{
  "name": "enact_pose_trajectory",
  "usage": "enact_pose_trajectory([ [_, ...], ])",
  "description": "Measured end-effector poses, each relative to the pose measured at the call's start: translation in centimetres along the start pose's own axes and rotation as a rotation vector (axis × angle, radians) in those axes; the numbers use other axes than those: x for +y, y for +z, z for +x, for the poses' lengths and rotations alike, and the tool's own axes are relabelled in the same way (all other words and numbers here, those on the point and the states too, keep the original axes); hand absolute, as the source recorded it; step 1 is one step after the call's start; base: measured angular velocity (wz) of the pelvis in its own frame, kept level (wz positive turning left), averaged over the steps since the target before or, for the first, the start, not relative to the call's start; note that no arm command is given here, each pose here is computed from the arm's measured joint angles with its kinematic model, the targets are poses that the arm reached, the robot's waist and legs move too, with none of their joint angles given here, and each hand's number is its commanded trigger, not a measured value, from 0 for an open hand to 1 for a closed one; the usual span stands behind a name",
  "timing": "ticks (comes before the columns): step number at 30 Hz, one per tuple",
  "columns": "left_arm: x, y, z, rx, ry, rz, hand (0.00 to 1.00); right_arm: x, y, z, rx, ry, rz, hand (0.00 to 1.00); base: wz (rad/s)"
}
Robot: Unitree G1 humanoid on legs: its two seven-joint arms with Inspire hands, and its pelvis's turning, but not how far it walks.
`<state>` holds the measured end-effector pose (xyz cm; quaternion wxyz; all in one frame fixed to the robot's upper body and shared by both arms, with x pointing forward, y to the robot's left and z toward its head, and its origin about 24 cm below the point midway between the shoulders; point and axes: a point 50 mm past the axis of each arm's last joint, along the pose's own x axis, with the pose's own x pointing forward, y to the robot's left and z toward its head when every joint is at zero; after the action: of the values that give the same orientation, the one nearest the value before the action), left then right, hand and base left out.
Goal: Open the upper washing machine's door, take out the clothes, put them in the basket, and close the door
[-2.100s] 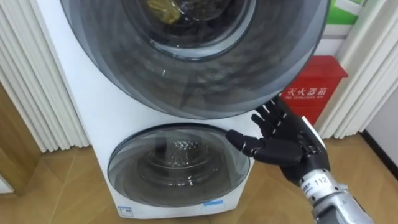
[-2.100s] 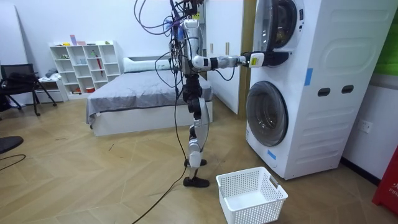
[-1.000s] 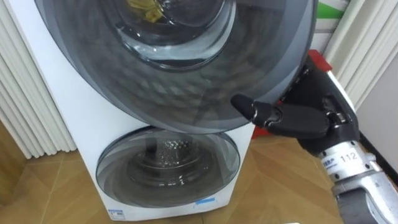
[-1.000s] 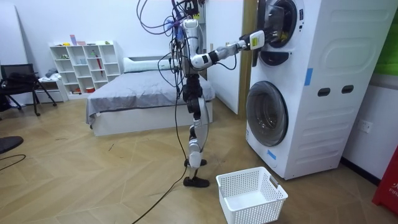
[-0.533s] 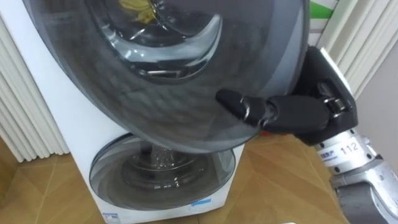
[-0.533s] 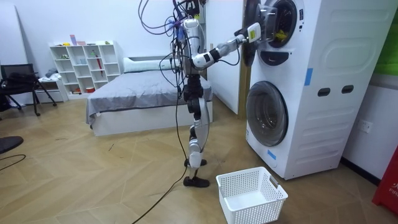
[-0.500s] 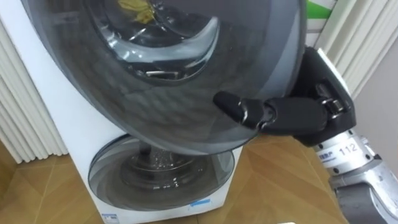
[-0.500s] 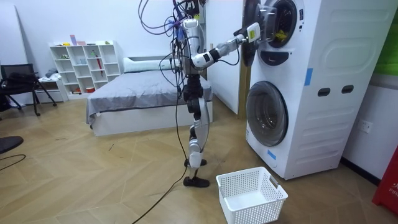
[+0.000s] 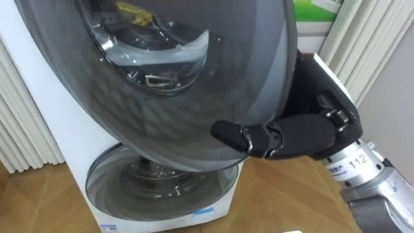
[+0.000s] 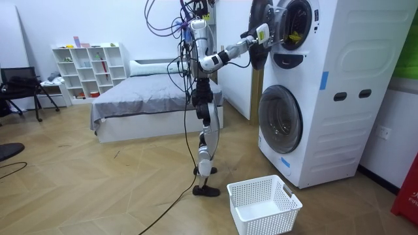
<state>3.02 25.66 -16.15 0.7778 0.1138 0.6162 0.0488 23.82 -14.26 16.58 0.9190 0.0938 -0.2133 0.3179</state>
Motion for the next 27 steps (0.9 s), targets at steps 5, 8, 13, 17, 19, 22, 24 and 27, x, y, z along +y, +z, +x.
enact_pose_trajectory([
  [5,0.1,0.2,0.0,-0.002,-0.002,0.022,0.00,0.3,-0.2,0.0,-0.002,0.024,0.012,0.00,0.00],
  [8,0.1,0.2,0.0,-0.003,-0.001,0.022,0.00,0.7,-0.4,-0.2,-0.014,0.052,0.048,0.00,0.00],
  [13,0.2,0.2,0.0,0.001,0.001,0.024,0.00,1.6,-0.8,-0.7,-0.028,0.121,0.093,0.00,0.00],
  [17,0.2,0.3,0.0,-0.002,-0.001,0.057,0.00,2.0,-0.9,-1.0,-0.037,0.165,0.114,0.00,0.00],
  [19,0.2,0.5,0.1,-0.006,-0.001,0.066,0.00,2.1,-0.9,-1.0,-0.039,0.185,0.114,0.00,0.00],
  [22,0.3,0.7,0.1,-0.010,0.000,0.072,0.00,2.2,-0.8,-1.1,-0.048,0.211,0.109,0.00,0.00],
  [24,0.4,0.7,0.1,-0.010,0.003,0.087,0.00,2.3,-0.8,-1.1,-0.052,0.218,0.105,0.00,0.00],
  [27,0.4,0.9,0.1,-0.015,0.005,0.101,0.00,2.3,-0.8,-1.1,-0.054,0.223,0.105,0.00,0.00],
])
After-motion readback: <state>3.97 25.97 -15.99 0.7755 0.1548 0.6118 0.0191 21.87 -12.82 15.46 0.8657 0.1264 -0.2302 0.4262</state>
